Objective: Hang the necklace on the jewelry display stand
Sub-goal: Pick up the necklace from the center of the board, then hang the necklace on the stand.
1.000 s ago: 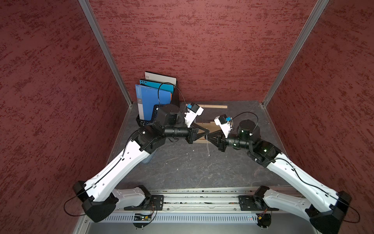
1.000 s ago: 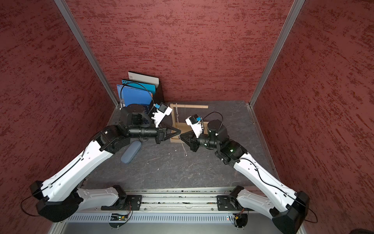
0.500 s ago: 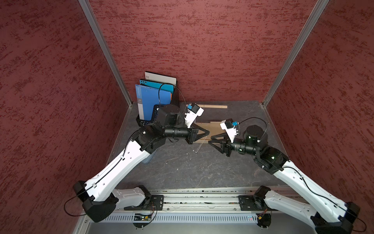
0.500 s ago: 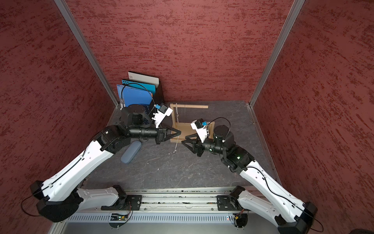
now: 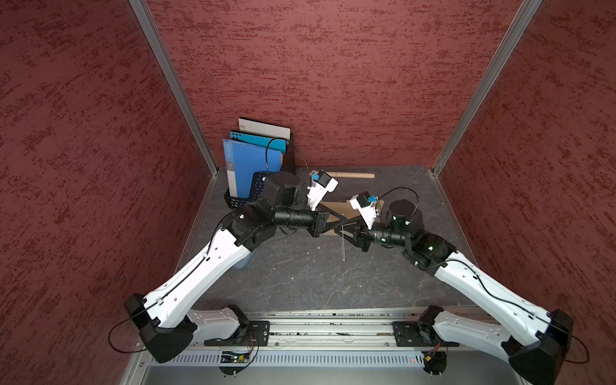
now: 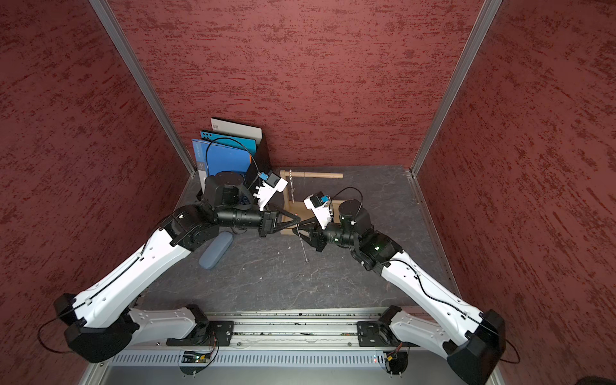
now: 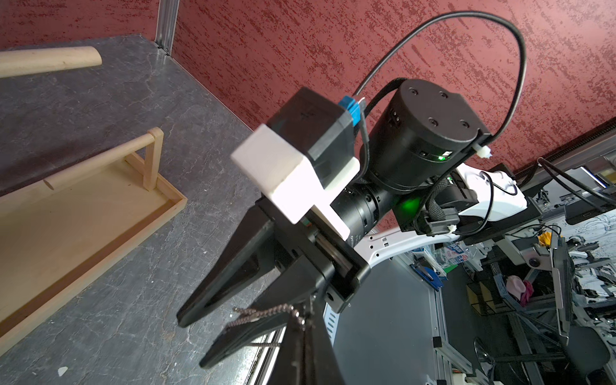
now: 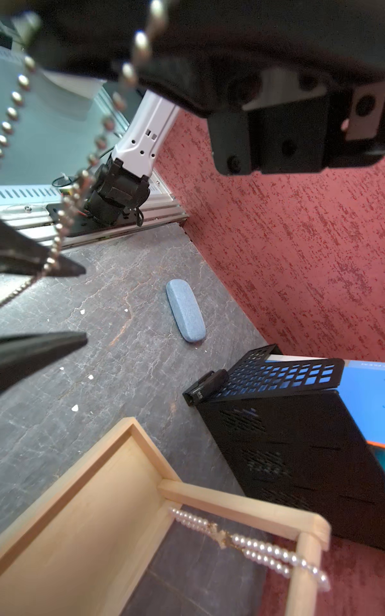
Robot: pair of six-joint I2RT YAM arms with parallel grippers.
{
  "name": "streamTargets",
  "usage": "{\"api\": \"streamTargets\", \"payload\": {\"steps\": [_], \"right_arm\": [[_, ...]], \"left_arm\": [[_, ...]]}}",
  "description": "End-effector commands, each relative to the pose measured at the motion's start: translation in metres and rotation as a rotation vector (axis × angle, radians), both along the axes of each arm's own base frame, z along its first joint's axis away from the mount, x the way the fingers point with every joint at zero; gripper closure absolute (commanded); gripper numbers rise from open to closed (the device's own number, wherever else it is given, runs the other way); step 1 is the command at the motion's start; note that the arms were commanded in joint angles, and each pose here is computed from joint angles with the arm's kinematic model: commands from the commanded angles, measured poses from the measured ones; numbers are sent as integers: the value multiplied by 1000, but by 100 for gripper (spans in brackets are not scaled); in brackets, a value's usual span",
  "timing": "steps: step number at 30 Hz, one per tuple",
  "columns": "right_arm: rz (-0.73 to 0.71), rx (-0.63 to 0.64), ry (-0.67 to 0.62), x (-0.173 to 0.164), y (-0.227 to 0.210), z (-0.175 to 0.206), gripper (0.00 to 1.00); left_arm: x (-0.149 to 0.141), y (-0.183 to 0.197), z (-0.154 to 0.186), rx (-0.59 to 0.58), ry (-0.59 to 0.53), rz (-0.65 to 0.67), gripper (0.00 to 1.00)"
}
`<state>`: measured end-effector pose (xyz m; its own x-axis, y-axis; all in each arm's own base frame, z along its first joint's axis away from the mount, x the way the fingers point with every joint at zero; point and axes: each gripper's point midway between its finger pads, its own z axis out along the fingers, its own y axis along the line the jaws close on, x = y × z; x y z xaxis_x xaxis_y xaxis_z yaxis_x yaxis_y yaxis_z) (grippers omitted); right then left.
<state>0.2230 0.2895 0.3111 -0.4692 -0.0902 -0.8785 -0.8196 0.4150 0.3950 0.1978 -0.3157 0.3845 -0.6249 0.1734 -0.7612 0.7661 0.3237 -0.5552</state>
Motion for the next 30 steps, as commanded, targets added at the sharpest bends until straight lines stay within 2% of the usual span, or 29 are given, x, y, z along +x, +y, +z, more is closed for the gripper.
{"api": "streamTargets", "payload": {"steps": [1, 3, 5, 14, 20, 30], "right_arm": [[10, 58, -77, 0, 1, 31, 91], [-11, 41, -89, 1, -4, 31, 98], [-51, 21, -107, 2, -11, 32, 100], [-248, -84, -251, 23, -45, 58, 100], [-374, -158, -313, 53, -61, 76, 100], [-493, -192, -349, 105, -86, 88, 100]], "left_arm": [[-3, 0, 4, -8, -3, -11, 100], [-3, 2, 4, -5, -7, -3, 100], [-2, 4, 3, 1, -8, 6, 100], [11, 1, -4, 34, -1, 43, 100], [32, -13, 1, 53, -20, 51, 100], [81, -38, -4, 87, -58, 114, 100]]}}
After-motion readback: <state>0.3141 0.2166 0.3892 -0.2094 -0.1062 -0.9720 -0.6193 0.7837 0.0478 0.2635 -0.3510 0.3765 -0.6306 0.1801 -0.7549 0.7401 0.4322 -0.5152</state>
